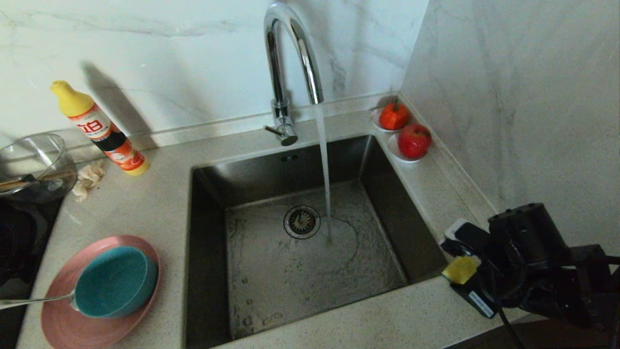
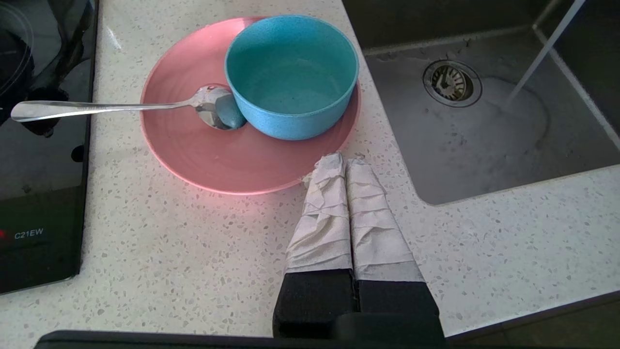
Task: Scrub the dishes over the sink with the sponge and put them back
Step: Rinse the spoon
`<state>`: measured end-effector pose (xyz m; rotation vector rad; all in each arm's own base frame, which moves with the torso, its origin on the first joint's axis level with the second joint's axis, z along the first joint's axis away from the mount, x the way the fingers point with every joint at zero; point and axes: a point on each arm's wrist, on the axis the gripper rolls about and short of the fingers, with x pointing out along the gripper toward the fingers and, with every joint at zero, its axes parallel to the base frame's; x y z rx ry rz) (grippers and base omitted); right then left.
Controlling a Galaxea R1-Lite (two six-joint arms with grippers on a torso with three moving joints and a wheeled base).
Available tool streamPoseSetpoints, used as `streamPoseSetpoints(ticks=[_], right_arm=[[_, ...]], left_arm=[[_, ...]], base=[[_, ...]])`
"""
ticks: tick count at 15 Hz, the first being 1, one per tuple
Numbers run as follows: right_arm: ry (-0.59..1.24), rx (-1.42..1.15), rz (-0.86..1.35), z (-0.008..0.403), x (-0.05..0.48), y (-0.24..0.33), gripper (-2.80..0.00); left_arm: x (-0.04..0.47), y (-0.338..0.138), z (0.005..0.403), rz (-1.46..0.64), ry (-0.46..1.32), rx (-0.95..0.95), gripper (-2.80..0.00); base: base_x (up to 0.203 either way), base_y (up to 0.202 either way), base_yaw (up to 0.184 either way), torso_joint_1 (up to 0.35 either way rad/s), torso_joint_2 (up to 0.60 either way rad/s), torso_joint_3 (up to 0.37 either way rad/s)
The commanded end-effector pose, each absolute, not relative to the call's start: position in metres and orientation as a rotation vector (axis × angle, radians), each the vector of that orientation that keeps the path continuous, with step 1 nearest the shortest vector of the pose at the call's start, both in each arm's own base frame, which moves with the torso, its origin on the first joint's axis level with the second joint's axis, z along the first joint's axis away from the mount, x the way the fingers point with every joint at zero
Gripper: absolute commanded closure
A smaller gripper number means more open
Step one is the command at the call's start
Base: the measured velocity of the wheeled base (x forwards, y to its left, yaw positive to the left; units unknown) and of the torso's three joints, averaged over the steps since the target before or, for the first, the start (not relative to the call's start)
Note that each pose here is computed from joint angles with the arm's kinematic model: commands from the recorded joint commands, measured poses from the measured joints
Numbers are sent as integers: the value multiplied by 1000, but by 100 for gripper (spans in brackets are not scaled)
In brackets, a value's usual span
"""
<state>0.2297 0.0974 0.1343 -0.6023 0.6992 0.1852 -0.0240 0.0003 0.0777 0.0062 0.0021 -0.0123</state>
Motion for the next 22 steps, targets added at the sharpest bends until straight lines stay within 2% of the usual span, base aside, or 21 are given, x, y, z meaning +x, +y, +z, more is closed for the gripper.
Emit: streamPoseSetpoints(ticks=[1,11,22], right_arm=[[691,-603,178,136,230,96,-280],[778,-599,197,152,191,78,-280],[850,-497,201,136,195,81,-280]], left_arm=[[-24,0,78,-12,0,6,0],[-24,0,78,-14,1,6,0],[-24,0,78,-12,0,6,0]], base=[[0,0,0,0,0,0],[0,0,0,4,0,-1],[0,0,0,0,0,0]])
